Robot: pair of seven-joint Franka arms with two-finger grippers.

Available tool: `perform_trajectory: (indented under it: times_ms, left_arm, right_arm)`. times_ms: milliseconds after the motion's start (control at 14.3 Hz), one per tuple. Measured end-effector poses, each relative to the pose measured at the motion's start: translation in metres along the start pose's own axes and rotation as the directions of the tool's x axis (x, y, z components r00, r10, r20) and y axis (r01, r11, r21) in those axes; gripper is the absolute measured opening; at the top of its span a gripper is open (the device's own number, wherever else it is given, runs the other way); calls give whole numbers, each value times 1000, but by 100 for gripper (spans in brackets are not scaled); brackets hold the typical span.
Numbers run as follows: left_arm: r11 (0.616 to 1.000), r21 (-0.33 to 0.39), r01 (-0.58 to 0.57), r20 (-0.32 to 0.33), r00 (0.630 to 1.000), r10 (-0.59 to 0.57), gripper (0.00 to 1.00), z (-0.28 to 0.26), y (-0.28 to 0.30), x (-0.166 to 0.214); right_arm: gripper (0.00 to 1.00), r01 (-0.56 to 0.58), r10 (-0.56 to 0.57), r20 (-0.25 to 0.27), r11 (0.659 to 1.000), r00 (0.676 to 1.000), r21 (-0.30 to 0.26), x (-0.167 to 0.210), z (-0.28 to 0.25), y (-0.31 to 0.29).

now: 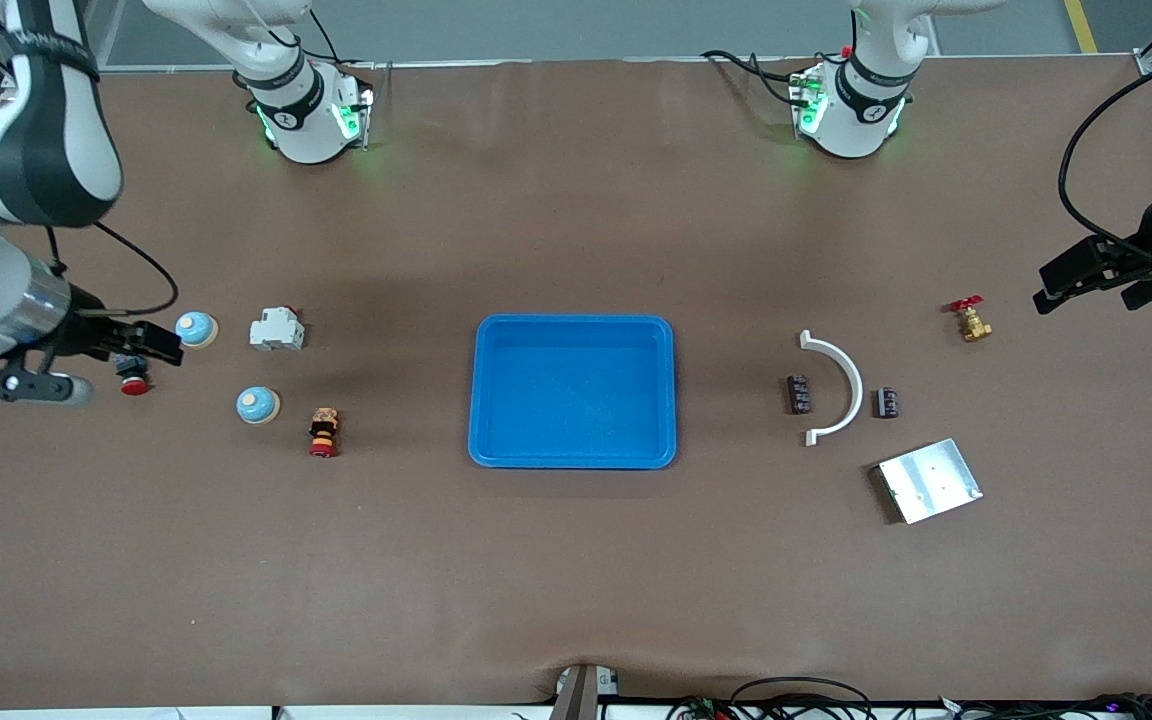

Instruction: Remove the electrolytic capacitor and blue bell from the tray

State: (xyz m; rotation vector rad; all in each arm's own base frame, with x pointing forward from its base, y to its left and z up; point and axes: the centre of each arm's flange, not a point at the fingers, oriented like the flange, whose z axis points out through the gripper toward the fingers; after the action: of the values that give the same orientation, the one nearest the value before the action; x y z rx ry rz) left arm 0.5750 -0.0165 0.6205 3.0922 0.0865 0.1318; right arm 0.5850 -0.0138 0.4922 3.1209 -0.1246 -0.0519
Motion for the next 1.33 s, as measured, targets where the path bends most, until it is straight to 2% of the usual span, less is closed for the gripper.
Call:
perform_trajectory:
  times_ms: [491,631,982,1122,1333]
  left_arm:
    - [1000,0,0,0,1000,0,100,0,0,0]
    - [1000,0,0,0,1000,0,100,0,0,0]
    - [1000,0,0,0,1000,0,100,0,0,0]
    - [1000,0,0,0,1000,0,100,0,0,0]
    - [1000,0,0,0,1000,0,100,0,0,0]
  right_arm:
    - [100,-5,5,-34,1000,999,5,-33,-61,1]
    - [100,-5,5,-33,1000,999,4,-36,-80,1]
    - [100,-8,8,-70,1000,998,7,-40,-130,3]
    - [100,-22,24,-59,999,998,32,-43,-135,2]
    - [100,-37,38,-15,998,999,56,-47,-131,4]
